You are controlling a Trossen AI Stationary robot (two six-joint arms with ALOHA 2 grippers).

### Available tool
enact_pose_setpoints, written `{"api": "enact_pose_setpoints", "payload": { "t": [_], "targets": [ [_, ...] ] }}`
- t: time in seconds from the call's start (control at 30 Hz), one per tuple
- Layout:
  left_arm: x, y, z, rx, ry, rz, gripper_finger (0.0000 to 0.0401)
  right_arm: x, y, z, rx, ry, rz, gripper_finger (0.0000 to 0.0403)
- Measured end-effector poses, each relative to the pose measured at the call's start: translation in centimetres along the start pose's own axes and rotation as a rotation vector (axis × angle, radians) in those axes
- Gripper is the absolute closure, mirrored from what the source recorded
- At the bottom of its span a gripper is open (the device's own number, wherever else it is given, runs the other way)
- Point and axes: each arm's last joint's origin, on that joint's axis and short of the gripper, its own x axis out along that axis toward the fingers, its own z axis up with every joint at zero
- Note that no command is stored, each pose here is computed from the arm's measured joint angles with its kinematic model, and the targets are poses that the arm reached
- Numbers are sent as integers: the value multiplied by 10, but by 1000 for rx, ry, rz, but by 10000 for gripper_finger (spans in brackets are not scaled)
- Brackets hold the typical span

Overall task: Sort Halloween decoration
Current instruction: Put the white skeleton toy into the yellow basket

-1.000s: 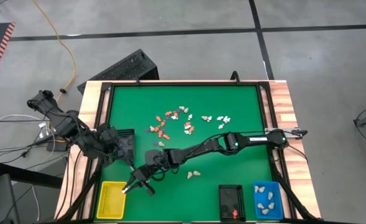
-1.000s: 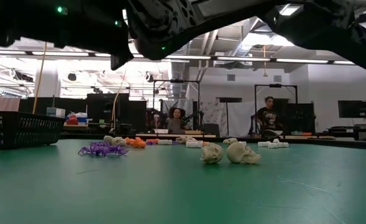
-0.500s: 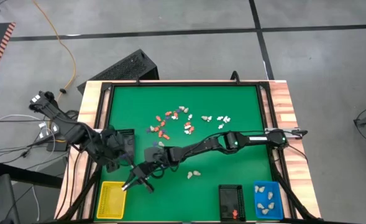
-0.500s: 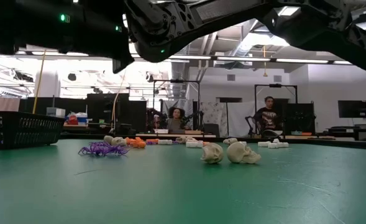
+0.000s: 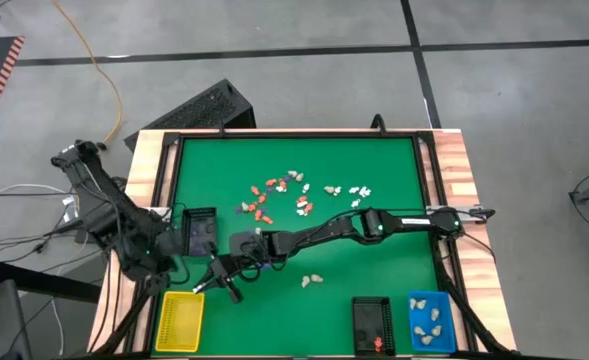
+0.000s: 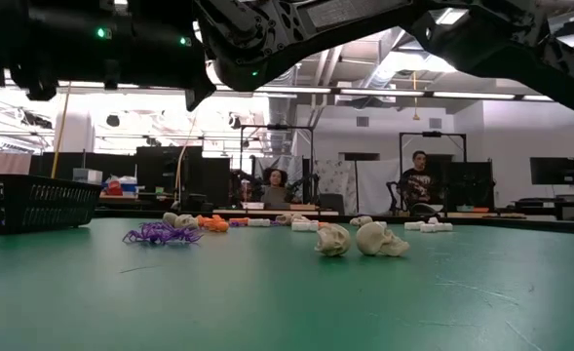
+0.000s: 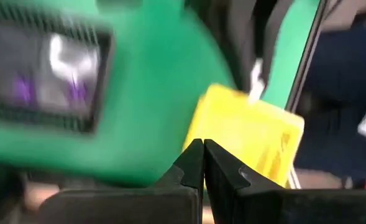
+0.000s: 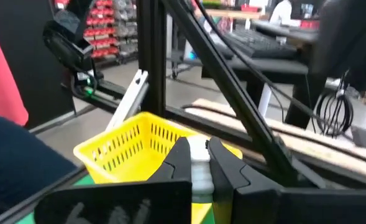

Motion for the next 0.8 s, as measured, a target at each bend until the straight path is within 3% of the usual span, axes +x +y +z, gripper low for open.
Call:
{"api": "enact_pose_setpoints", "payload": {
  "t": [0.2, 0.33, 0.5, 0.8],
  "targets": [
    [4, -9, -9, -86, -24, -10, 401, 2, 5, -3, -14, 29, 9, 367],
    [20, -28, -16, -71, -24, -19, 401, 1, 3, -6, 27, 54, 8, 367],
    [54, -49, -31, -65, 61, 46, 401, -5, -10, -8, 90, 61, -16, 367],
    [99, -65, -49, -45, 56, 175, 401, -9, -16, -9, 124, 111, -23, 367]
  ]
}}
